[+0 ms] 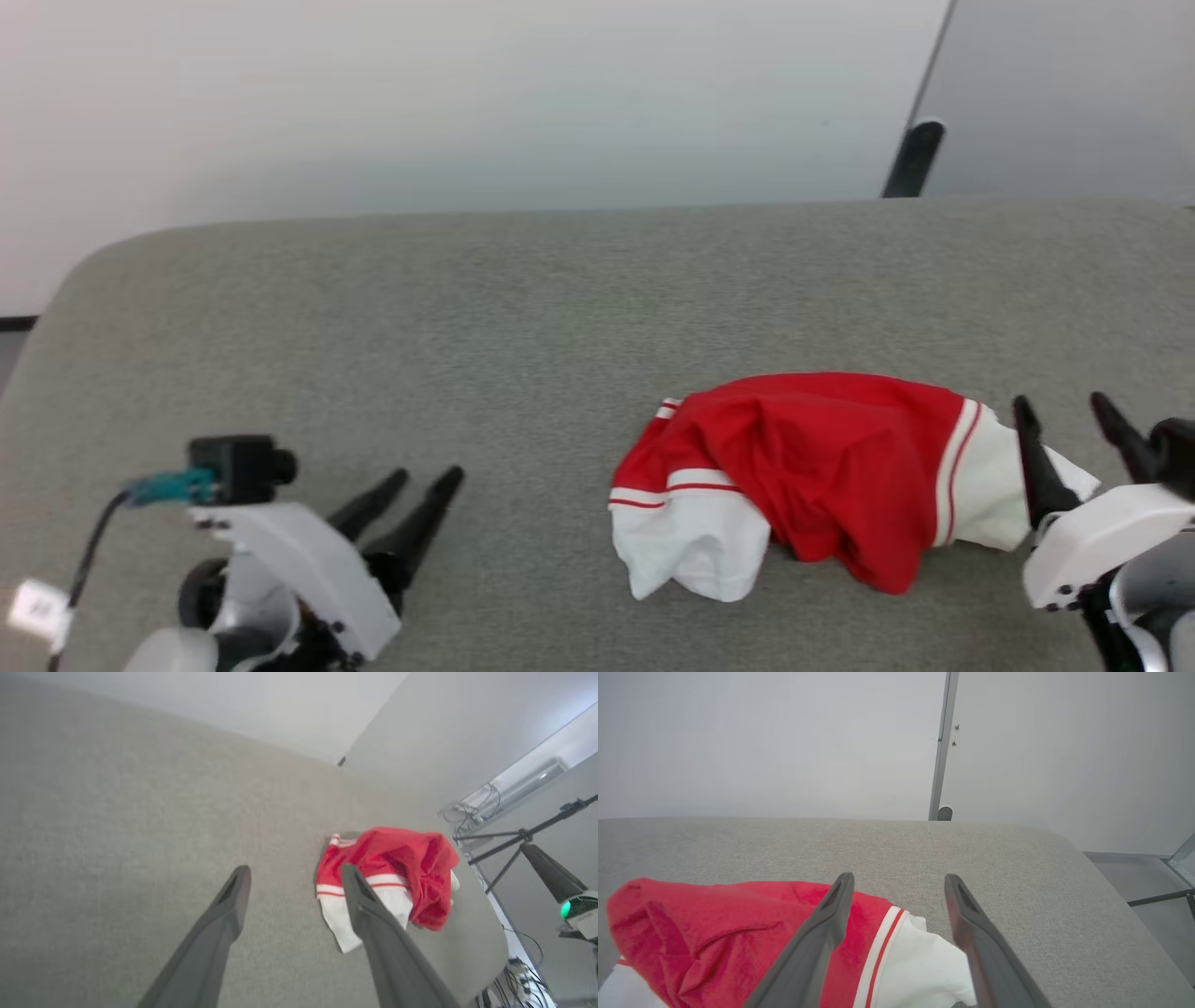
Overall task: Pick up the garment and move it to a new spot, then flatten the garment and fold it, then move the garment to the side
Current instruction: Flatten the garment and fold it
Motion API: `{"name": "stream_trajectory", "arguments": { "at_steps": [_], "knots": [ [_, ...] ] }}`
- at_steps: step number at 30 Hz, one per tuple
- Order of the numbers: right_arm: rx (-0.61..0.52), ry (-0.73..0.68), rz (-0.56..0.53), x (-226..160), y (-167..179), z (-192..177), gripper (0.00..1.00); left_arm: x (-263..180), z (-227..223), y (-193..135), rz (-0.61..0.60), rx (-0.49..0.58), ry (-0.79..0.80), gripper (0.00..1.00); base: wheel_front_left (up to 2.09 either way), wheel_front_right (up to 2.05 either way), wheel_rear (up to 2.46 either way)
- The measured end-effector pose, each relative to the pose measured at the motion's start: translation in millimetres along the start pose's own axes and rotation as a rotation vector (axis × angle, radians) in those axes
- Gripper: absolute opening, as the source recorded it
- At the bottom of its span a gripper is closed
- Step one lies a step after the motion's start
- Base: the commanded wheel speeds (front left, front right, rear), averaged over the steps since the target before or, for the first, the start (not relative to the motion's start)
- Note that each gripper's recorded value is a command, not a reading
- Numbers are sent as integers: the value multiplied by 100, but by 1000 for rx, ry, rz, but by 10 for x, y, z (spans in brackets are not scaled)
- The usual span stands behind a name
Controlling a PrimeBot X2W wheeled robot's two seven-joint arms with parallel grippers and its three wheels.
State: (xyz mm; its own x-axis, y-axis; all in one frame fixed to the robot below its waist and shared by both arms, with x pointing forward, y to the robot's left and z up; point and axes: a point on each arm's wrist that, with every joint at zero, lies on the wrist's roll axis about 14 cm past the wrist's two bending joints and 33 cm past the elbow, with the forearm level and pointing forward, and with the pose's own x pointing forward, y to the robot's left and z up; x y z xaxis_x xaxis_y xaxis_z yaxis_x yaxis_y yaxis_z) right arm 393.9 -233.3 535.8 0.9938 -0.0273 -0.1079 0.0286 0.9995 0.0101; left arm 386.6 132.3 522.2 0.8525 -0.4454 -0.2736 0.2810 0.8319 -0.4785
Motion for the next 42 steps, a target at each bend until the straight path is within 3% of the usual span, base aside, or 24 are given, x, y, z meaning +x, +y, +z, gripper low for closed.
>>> {"name": "stream_trajectory", "arguments": {
  "at_steps": [10,18,27,38,39,40,41,42],
  "knots": [
    [32,12,-64,-125,-168,-112,100,387,-395,-560,-127,32,415,100,0,0,0],
    [58,34,-131,-196,-358,-237,100,630,-684,-775,-176,91,621,100,0,0,0],
    [68,62,-175,-176,-477,-369,100,882,-1108,-645,-144,136,787,100,0,0,0],
    [86,96,-198,-127,-526,-528,100,1051,-1511,-523,-123,83,911,100,0,0,0],
    [86,99,-199,-126,-531,-540,100,1060,-1528,-523,-130,76,914,49,0,0,0],
    [87,99,-200,-122,-533,-546,100,1072,-1535,-518,-137,79,914,20,0,0,0],
    [88,99,-201,-119,-534,-550,100,1075,-1545,-506,-137,74,919,0,0,0,0],
    [88,101,-201,-116,-535,-557,100,1076,-1550,-496,-141,72,923,0,0,0,0]
  ]
}}
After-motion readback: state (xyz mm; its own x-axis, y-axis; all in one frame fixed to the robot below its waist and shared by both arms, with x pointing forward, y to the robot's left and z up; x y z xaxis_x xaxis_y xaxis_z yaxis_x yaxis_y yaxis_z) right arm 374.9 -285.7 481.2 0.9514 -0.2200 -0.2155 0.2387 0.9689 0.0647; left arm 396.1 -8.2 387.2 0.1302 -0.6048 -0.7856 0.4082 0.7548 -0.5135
